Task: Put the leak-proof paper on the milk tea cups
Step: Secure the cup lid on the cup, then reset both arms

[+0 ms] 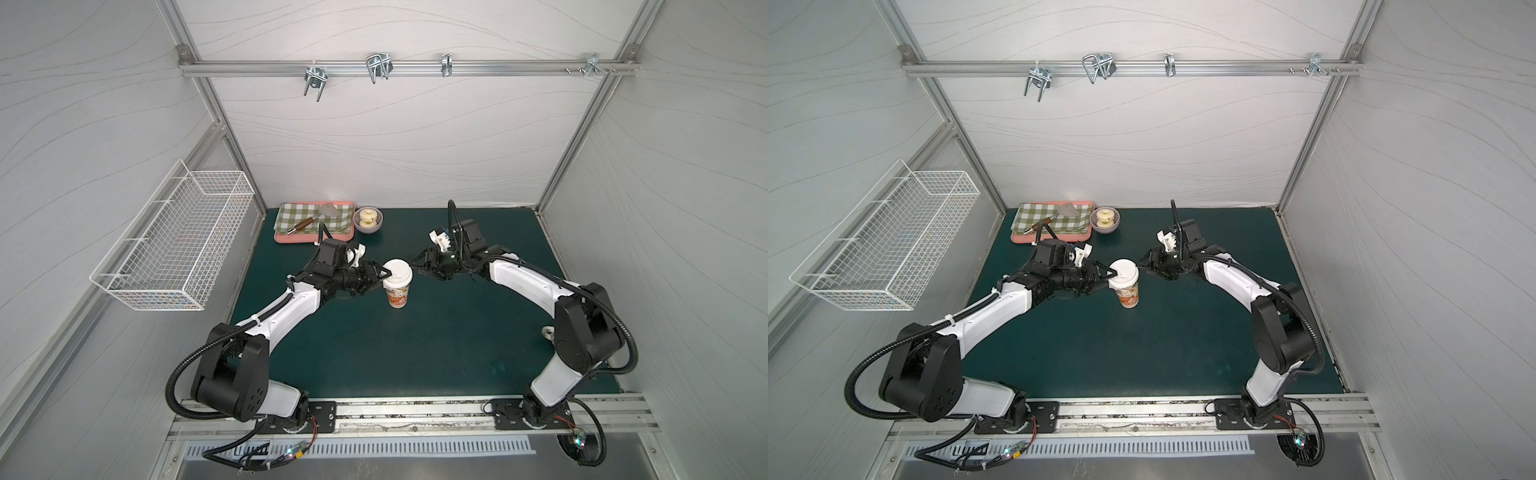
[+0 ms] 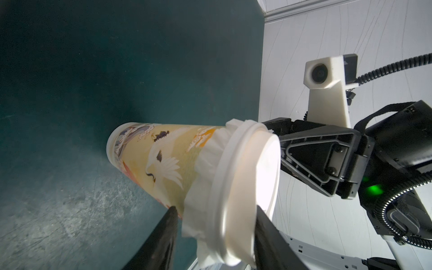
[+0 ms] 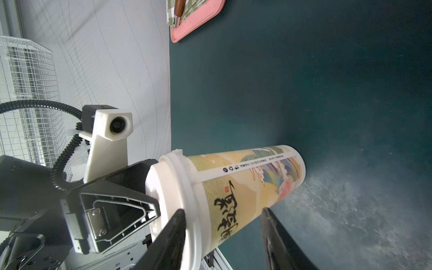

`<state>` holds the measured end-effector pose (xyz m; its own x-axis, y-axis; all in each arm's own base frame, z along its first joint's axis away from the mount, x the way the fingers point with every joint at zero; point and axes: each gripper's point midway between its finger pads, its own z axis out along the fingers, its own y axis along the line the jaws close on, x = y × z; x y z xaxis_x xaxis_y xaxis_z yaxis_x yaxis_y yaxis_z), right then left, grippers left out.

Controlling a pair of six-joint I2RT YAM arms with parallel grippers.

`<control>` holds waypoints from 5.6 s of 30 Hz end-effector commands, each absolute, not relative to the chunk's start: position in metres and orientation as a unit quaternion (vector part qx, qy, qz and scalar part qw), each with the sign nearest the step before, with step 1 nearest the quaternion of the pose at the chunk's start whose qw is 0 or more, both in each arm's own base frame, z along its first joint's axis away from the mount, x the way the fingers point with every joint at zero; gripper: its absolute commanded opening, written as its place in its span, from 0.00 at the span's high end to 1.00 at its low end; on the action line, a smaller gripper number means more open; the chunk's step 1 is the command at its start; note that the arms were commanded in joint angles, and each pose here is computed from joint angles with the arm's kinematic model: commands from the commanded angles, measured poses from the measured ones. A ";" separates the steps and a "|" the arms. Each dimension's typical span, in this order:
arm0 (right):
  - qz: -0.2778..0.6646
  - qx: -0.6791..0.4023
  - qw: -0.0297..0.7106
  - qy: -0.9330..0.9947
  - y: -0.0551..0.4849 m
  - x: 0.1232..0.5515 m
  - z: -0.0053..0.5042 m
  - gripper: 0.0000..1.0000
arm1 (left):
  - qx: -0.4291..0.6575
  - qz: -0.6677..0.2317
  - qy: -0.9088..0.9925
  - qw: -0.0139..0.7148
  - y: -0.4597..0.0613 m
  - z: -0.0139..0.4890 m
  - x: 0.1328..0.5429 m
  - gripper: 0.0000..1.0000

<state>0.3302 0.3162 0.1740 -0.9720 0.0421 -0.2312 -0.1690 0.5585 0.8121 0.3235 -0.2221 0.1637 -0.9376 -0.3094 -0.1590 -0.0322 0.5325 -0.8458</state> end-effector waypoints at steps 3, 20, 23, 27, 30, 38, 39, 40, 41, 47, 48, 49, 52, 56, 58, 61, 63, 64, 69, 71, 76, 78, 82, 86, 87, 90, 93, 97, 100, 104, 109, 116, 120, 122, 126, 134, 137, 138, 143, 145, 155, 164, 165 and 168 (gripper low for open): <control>0.454 -0.038 0.095 0.885 0.314 0.327 0.154 0.47 | -0.113 -0.449 0.878 0.124 -0.221 0.147 0.323 0.48; 0.388 -0.023 0.045 0.920 0.290 0.303 0.089 0.50 | -0.111 -0.448 0.879 0.121 -0.223 0.145 0.328 0.49; 0.402 -0.030 0.059 0.913 0.294 0.312 0.107 0.49 | -0.109 -0.447 0.880 0.119 -0.223 0.145 0.327 0.49; 0.435 -0.047 0.090 0.895 0.305 0.328 0.147 0.46 | -0.106 -0.443 0.882 0.119 -0.222 0.146 0.325 0.48; 0.456 -0.061 0.108 0.881 0.315 0.339 0.172 0.45 | -0.105 -0.442 0.883 0.117 -0.222 0.145 0.324 0.49; 0.476 -0.070 0.115 0.869 0.328 0.351 0.189 0.43 | -0.103 -0.443 0.883 0.116 -0.223 0.145 0.325 0.49; 0.480 -0.073 0.114 0.867 0.330 0.352 0.190 0.43 | -0.103 -0.443 0.883 0.116 -0.223 0.145 0.325 0.49; 0.482 -0.075 0.110 0.866 0.332 0.351 0.190 0.43 | -0.103 -0.442 0.883 0.116 -0.222 0.144 0.325 0.49; 0.482 -0.078 0.106 0.866 0.334 0.350 0.189 0.43 | -0.104 -0.442 0.883 0.115 -0.223 0.144 0.325 0.48; 0.484 -0.096 0.087 0.865 0.347 0.342 0.181 0.43 | -0.104 -0.443 0.883 0.116 -0.223 0.144 0.325 0.49; 0.484 -0.096 0.085 0.865 0.348 0.342 0.180 0.43 | -0.103 -0.443 0.883 0.115 -0.223 0.144 0.325 0.48; 0.485 -0.096 0.083 0.865 0.348 0.341 0.178 0.43 | -0.104 -0.443 0.883 0.115 -0.223 0.144 0.325 0.49; 0.481 -0.093 0.079 0.868 0.348 0.342 0.173 0.43 | -0.104 -0.442 0.883 0.115 -0.223 0.143 0.325 0.48; 0.458 -0.078 0.065 0.883 0.341 0.340 0.154 0.45 | -0.105 -0.443 0.883 0.115 -0.223 0.143 0.325 0.49; 0.448 -0.062 0.051 0.890 0.335 0.338 0.139 0.46 | -0.105 -0.443 0.883 0.115 -0.223 0.143 0.325 0.49; 0.434 -0.049 0.034 0.899 0.329 0.332 0.120 0.47 | -0.104 -0.442 0.883 0.115 -0.223 0.143 0.324 0.49; 0.422 -0.042 0.022 0.905 0.325 0.327 0.108 0.47 | -0.105 -0.442 0.884 0.115 -0.223 0.142 0.324 0.49; 0.416 -0.038 0.017 0.908 0.322 0.325 0.102 0.48 | -0.106 -0.442 0.884 0.115 -0.223 0.142 0.324 0.49; 0.409 -0.033 0.010 0.912 0.316 0.316 0.092 0.46 | -0.105 -0.442 0.884 0.116 -0.222 0.143 0.324 0.49; 0.415 -0.041 0.017 0.909 0.318 0.318 0.100 0.45 | -0.105 -0.442 0.883 0.115 -0.222 0.143 0.324 0.49; 0.446 -0.069 0.057 0.890 0.327 0.327 0.149 0.40 | -0.105 -0.442 0.883 0.117 -0.222 0.146 0.325 0.49; 0.457 -0.082 0.073 0.883 0.329 0.329 0.169 0.37 | -0.104 -0.442 0.883 0.119 -0.223 0.147 0.326 0.49; 0.467 -0.092 0.078 0.876 0.330 0.326 0.184 0.35 | -0.103 -0.443 0.882 0.120 -0.223 0.149 0.326 0.49; 0.464 -0.091 0.066 0.879 0.328 0.319 0.175 0.35 | -0.103 -0.444 0.882 0.121 -0.224 0.151 0.328 0.49; 0.463 -0.089 0.062 0.879 0.328 0.317 0.171 0.35 | -0.102 -0.445 0.881 0.122 -0.224 0.152 0.328 0.49; 0.462 -0.087 0.059 0.881 0.326 0.314 0.167 0.35 | -0.100 -0.447 0.880 0.125 -0.224 0.156 0.328 0.48; 0.463 -0.087 0.060 0.880 0.327 0.314 0.168 0.35 | -0.095 -0.451 0.878 0.129 -0.225 0.162 0.330 0.44; 0.463 -0.088 0.064 0.879 0.327 0.315 0.172 0.35 | -0.091 -0.458 0.874 0.135 -0.228 0.171 0.332 0.38; 0.465 -0.089 0.066 0.878 0.327 0.315 0.175 0.35 | -0.088 -0.462 0.871 0.140 -0.229 0.178 0.333 0.36; 0.466 -0.090 0.069 0.877 0.327 0.316 0.177 0.35 | -0.085 -0.468 0.868 0.144 -0.231 0.185 0.334 0.32; 0.467 -0.092 0.069 0.877 0.328 0.314 0.180 0.35 | -0.082 -0.472 0.866 0.145 -0.233 0.189 0.334 0.31; 0.472 -0.094 0.076 0.873 0.329 0.315 0.187 0.33 | -0.081 -0.473 0.865 0.145 -0.234 0.190 0.334 0.31; 0.476 -0.096 0.081 0.871 0.330 0.315 0.193 0.32 | -0.081 -0.473 0.865 0.146 -0.233 0.190 0.334 0.31; 0.478 -0.098 0.082 0.869 0.331 0.315 0.195 0.31 | -0.081 -0.473 0.865 0.146 -0.233 0.190 0.333 0.31; 0.480 -0.100 0.086 0.867 0.331 0.315 0.200 0.30 | -0.081 -0.473 0.865 0.146 -0.233 0.190 0.333 0.31; 0.477 -0.099 0.097 0.868 0.326 0.315 0.207 0.29 | -0.075 -0.473 0.864 0.154 -0.232 0.203 0.332 0.30; 0.478 -0.099 0.116 0.865 0.317 0.315 0.221 0.27 | -0.066 -0.472 0.863 0.169 -0.230 0.222 0.330 0.28; 0.475 -0.100 0.126 0.865 0.311 0.315 0.227 0.26 | -0.063 -0.467 0.864 0.176 -0.227 0.228 0.329 0.27; 0.437 -0.093 0.198 0.872 0.269 0.316 0.246 0.20 | -0.087 -0.428 0.871 0.224 -0.190 0.251 0.332 0.12; 0.393 -0.072 0.237 0.885 0.241 0.321 0.244 0.01 | -0.111 -0.383 0.879 0.261 -0.161 0.251 0.335 0.06; 0.115 0.021 0.429 0.896 0.096 0.351 0.213 0.01 | -0.219 0.076 0.873 0.429 0.028 0.199 0.340 0.01; -0.079 -0.004 0.508 0.858 0.039 0.376 0.135 0.01 | -0.216 0.223 0.817 0.487 0.080 0.132 0.356 0.02; -0.082 -0.008 0.512 0.855 0.038 0.380 0.128 0.01 | -0.207 0.210 0.818 0.495 0.077 0.125 0.360 0.02; -0.083 -0.013 0.533 0.842 0.036 0.391 0.114 0.01 | -0.184 0.179 0.810 0.527 0.069 0.117 0.374 0.03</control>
